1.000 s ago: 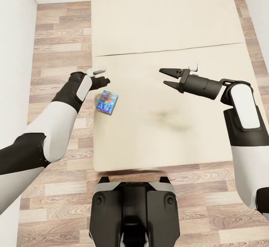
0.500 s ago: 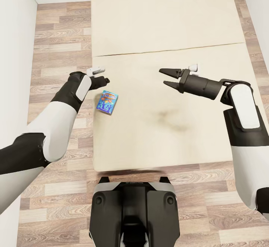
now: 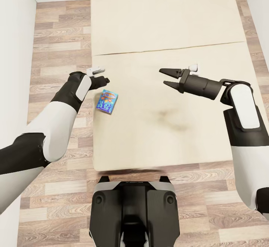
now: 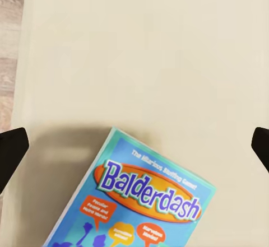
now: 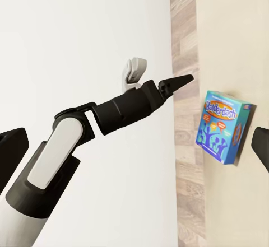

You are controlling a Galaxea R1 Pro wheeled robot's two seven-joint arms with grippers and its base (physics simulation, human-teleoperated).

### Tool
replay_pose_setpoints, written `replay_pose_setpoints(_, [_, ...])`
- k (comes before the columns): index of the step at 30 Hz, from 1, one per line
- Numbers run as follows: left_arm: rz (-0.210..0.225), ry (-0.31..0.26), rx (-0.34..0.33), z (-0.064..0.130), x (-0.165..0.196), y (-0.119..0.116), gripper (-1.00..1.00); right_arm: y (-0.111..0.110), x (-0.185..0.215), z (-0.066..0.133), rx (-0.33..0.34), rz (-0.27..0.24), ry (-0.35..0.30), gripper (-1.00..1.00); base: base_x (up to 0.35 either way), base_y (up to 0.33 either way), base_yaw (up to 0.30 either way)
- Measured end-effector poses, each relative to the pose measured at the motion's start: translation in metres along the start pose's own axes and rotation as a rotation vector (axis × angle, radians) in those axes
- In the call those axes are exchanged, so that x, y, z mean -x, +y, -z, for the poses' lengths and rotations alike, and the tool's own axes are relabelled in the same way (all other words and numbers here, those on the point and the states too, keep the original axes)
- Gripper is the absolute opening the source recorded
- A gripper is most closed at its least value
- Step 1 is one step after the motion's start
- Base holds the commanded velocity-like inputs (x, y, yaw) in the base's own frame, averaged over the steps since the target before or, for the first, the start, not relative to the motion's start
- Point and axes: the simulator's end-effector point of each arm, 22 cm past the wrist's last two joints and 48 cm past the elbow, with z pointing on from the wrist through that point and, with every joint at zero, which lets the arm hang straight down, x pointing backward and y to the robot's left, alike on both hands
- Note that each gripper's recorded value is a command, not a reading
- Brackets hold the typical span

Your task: Put all the toys in the child's room - the three board games (two on the bed and one on the table), the two jigsaw puzzles on the table, and the tennis ball on the table - inside the toy box on the table in the child's room.

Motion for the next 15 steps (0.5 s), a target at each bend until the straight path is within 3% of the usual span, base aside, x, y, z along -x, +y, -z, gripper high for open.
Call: replay_pose_setpoints(15, [0.004, 0.020, 0.006, -0.013, -0.015, 0.005, 1.00, -0.016, -0.007, -0.004, -0.009, -0.020, 0.009, 1.00, 0.000, 0.000, 0.000])
